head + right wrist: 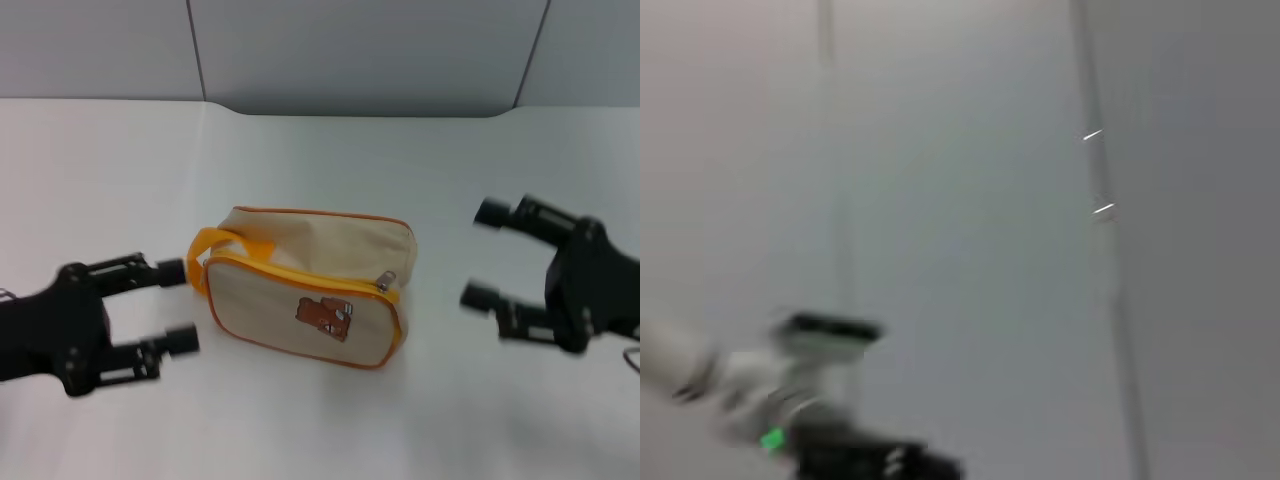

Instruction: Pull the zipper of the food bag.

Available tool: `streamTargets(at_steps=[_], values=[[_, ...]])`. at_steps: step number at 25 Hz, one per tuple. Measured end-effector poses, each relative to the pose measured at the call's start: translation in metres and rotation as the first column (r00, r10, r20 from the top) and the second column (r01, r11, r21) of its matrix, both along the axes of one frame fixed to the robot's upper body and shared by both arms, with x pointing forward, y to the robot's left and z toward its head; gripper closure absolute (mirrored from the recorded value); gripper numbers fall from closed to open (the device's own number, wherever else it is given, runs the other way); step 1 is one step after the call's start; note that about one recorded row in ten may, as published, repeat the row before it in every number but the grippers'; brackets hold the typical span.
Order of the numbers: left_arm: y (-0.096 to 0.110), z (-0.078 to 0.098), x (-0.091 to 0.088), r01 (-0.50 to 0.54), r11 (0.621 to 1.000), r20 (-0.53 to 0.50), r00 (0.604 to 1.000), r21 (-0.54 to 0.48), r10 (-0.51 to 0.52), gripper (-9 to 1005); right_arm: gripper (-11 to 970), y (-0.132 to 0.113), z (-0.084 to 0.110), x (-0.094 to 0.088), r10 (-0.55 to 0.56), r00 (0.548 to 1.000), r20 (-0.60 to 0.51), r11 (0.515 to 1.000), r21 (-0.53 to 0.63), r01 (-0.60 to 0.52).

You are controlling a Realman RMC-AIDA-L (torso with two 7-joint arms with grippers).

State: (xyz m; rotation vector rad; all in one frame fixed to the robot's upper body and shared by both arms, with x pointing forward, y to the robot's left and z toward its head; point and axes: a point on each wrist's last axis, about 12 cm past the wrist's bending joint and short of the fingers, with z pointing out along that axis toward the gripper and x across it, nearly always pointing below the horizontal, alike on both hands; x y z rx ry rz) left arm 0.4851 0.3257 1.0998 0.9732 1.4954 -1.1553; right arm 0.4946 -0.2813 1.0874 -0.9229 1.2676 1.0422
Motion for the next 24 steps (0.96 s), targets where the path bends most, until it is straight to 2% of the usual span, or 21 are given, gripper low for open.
streamTargets(at_steps=[1,3,4,5,9,24], values=[[0.000,0.000,0.000,0.000,1.000,0.000,1.000,0.000,0.000,422,119,0.000,0.000,0.000,0.000,1.000,0.000,1.000,0.000,0.000],[-0.007,0.001,0.003,0.065,0.997,-0.023,0.998,0.029,-0.064,342,119,0.001,0.001,-0.002,0.073,0.997,-0.037,0.997,-0.036,-0.074],[-0.007,0.001,0.003,0.065,0.997,-0.023,0.998,0.029,-0.064,314,119,0.002,0.000,-0.002,0.104,0.993,-0.059,0.993,-0.054,-0.107],[-0.017,-0.002,0.006,0.117,0.992,-0.044,0.992,0.055,-0.114,285,119,0.004,-0.001,-0.002,0.143,0.985,-0.097,0.985,-0.084,-0.152],[-0.021,-0.004,0.007,0.136,0.988,-0.054,0.990,0.067,-0.132,170,119,0.007,-0.004,-0.001,0.167,0.978,-0.122,0.977,-0.109,-0.181],[-0.022,-0.005,0.006,0.129,0.990,-0.047,0.991,0.063,-0.126,177,119,0.009,-0.005,-0.003,0.172,0.976,-0.132,0.976,-0.115,-0.187]])
